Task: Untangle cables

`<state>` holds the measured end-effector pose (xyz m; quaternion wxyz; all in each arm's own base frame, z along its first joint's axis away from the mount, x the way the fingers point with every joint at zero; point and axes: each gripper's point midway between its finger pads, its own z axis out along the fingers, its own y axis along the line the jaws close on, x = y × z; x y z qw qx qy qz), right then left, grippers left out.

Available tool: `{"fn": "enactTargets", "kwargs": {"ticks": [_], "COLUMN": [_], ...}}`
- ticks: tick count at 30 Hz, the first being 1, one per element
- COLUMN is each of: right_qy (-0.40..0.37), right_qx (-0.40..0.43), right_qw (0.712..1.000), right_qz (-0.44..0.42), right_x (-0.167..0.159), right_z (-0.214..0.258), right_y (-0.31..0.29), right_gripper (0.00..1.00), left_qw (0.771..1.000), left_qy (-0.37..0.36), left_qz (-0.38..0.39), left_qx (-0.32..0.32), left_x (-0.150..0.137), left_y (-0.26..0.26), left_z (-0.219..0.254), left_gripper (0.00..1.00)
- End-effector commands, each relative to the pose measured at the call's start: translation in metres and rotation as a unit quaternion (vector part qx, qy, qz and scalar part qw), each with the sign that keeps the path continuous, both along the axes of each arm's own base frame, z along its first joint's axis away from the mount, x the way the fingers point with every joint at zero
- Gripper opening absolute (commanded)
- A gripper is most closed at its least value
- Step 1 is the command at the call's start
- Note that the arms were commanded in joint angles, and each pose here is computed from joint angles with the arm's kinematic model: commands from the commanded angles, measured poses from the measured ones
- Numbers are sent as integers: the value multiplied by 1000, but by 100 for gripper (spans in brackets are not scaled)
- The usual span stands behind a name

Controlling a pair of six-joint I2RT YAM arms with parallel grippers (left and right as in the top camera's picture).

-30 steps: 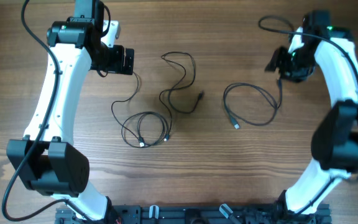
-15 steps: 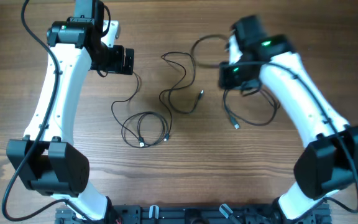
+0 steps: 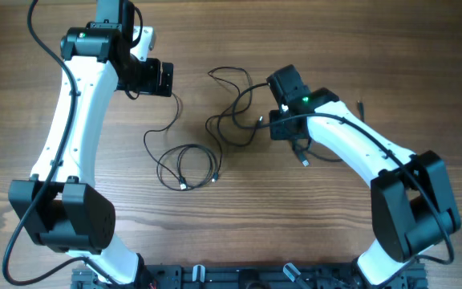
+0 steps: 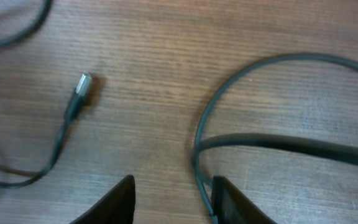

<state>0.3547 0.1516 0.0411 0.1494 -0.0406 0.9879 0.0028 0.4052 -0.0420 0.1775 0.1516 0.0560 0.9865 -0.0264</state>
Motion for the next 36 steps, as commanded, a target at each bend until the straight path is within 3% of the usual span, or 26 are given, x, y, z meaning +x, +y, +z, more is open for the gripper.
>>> {"fn": "enactTargets", "kwargs": {"ticks": [1,14,18,28,30,32,36], "right_qy": [-13,43,79,88,87,78,83], "right_qx": [-18,-79,-95,-72,-83,-85,-66], "right_qw": [999,995,991,982,972,968,971], "right_qz": [32,52,59,149,202,222,215], "right_x": [1,-33,-50,-52,-52,-47,-47], "right_z": [-22,-59,-61,-63,-63,-63,-66], "right_y": [-4,-31,-39,-25,-25,-24,-26], "right_gripper": [34,34,45,37,51,57,54], "left_qw": [1000,1000,1000,1000,1000,1000,1000], "left_qy": [-3,-3,-3,-3,-3,-3,-3], "left_qz": [-3,-3,-3,-3,-3,-3,-3], "left_qx": [-5,-5,-5,-5,-5,-5,-5], "left_x": [1,1,1,1,1,1,1], "left_y": [-1,-1,-1,-1,-1,-1,-1], "left_z": [2,2,2,2,2,2,2], "left_gripper": [100,100,100,100,100,100,100]}}
